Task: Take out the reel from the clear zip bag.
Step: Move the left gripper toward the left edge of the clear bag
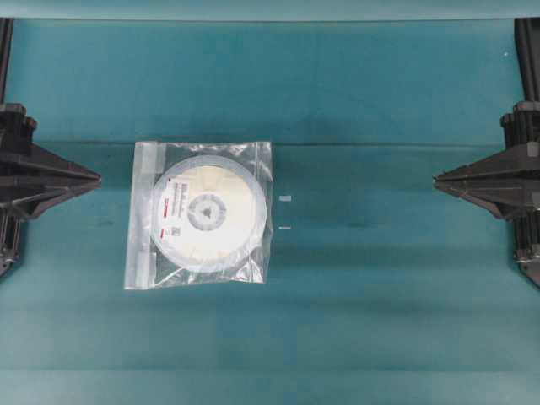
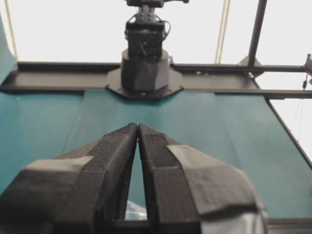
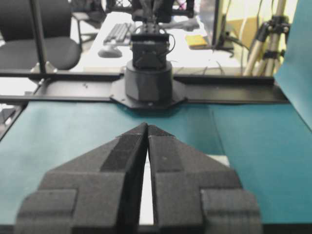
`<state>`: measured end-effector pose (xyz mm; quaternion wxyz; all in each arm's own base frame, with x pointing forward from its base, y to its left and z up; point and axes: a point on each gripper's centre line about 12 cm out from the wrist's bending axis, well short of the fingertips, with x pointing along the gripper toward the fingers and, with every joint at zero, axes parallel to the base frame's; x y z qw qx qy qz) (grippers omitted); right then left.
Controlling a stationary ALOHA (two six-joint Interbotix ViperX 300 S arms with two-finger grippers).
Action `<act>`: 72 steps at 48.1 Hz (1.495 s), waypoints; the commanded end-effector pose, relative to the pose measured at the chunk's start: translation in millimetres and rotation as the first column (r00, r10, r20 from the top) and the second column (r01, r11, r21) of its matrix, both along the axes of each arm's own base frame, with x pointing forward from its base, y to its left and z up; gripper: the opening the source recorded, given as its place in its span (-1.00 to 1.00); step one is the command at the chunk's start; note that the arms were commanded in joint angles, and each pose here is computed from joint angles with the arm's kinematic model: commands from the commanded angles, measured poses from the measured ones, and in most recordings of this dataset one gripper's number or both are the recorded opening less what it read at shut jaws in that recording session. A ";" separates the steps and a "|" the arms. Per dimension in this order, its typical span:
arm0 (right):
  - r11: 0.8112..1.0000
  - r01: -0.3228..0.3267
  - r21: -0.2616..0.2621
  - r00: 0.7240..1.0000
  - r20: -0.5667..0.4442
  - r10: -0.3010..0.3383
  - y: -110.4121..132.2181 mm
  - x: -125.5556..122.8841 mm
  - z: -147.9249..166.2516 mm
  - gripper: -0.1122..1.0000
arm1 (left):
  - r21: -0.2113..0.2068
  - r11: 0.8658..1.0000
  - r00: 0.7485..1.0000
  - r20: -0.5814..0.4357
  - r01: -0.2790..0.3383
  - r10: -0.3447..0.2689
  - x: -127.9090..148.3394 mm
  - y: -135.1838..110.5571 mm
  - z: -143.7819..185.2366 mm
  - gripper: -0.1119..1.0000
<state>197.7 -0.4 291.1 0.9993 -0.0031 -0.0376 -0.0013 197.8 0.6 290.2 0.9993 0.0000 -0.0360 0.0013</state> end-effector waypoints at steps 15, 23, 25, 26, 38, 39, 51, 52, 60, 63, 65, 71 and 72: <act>0.943 0.037 0.330 0.999 -0.044 -0.024 -5.4 11.8 -4.6 -0.80 | -0.445 0.895 0.996 -0.091 -0.029 -0.013 18.3 4.3 -10.4 -0.88; 0.878 0.087 0.470 0.991 -0.127 -0.030 -7.6 23.5 -21.6 -0.80 | -0.597 0.792 0.980 -0.200 -0.133 0.013 23.4 13.0 -33.5 -0.88; 0.862 0.100 0.497 0.989 -0.147 -0.030 -7.7 26.7 -26.6 -0.80 | -0.630 0.757 0.973 -0.231 -0.172 0.029 23.1 17.2 -41.8 -0.88; 0.851 0.110 0.513 0.987 -0.161 -0.030 -7.9 29.2 -29.7 -0.80 | -0.645 0.739 0.969 -0.245 -0.191 0.037 22.5 19.5 -45.7 -0.88; 0.818 0.166 0.551 0.970 -0.243 -0.033 -8.6 48.8 -49.6 -0.80 | -0.733 0.536 0.895 -0.432 -0.418 0.106 10.8 38.4 -99.7 -0.88; 0.817 0.169 0.552 0.968 -0.247 -0.034 -8.7 50.3 -50.5 -0.80 | -0.727 0.527 0.883 -0.456 -0.440 0.109 9.2 39.4 -106.2 -0.88; 0.818 0.187 0.544 0.962 -0.269 -0.041 -9.6 64.7 -57.2 -0.80 | -0.657 0.504 0.791 -0.604 -0.561 0.094 4.6 39.1 -148.5 -0.88; 0.817 0.188 0.545 0.962 -0.269 -0.042 -9.7 65.3 -57.3 -0.80 | -0.652 0.503 0.786 -0.612 -0.567 0.093 4.2 39.1 -151.2 -0.88; 0.813 0.193 0.550 0.961 -0.274 -0.044 -9.9 67.5 -58.5 -0.80 | -0.646 0.500 0.777 -0.624 -0.576 0.090 4.3 38.9 -166.6 -0.88; 0.809 0.195 0.555 0.961 -0.272 -0.045 -10.3 67.7 -57.9 -0.80 | -0.655 0.503 0.788 -0.609 -0.564 0.091 4.7 38.9 -168.8 -0.88; 0.808 0.193 0.556 0.961 -0.272 -0.043 -9.9 67.7 -57.9 -0.80 | -0.660 0.504 0.794 -0.601 -0.557 0.092 5.2 38.9 -170.0 -0.88; 0.806 0.193 0.559 0.962 -0.270 -0.043 -9.9 68.0 -57.4 -0.80 | -0.665 0.507 0.801 -0.591 -0.549 0.093 4.6 38.8 -174.0 -0.88; 0.806 0.193 0.559 0.962 -0.270 -0.043 -9.9 68.0 -57.4 -0.80 | -0.665 0.507 0.801 -0.591 -0.549 0.093 4.8 38.8 -174.3 -0.88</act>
